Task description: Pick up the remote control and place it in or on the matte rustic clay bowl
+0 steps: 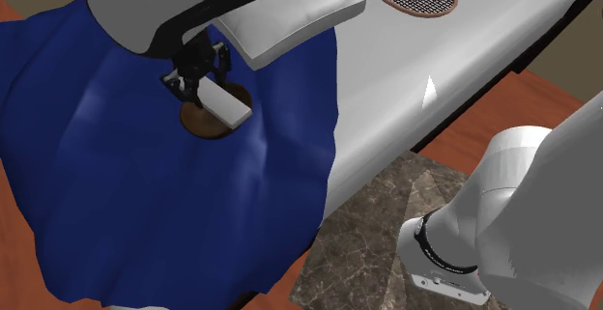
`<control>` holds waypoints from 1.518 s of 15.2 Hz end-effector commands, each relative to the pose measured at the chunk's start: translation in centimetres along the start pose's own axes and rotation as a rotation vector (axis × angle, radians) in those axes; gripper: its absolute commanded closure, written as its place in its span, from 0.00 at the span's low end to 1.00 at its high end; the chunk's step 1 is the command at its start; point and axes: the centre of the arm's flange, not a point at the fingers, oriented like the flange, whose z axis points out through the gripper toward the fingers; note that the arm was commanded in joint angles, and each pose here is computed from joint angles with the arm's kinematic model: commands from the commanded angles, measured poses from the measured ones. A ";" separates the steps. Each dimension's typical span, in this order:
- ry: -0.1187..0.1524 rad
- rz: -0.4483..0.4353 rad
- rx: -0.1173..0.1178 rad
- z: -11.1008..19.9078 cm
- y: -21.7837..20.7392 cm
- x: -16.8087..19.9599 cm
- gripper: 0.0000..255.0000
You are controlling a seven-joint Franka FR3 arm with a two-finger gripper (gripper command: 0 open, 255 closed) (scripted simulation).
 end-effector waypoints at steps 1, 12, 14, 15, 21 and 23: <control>0.001 0.000 0.000 1.1 0.0 -0.1 1.00; 0.001 0.000 0.000 2.8 0.1 -0.1 1.00; 0.001 0.000 0.000 2.8 0.1 -0.1 0.00; 0.001 0.000 0.000 2.8 0.1 -0.1 0.00; 0.001 0.000 0.000 -1.2 0.1 -0.1 0.00; 0.001 0.000 0.000 -2.2 0.1 -0.1 0.00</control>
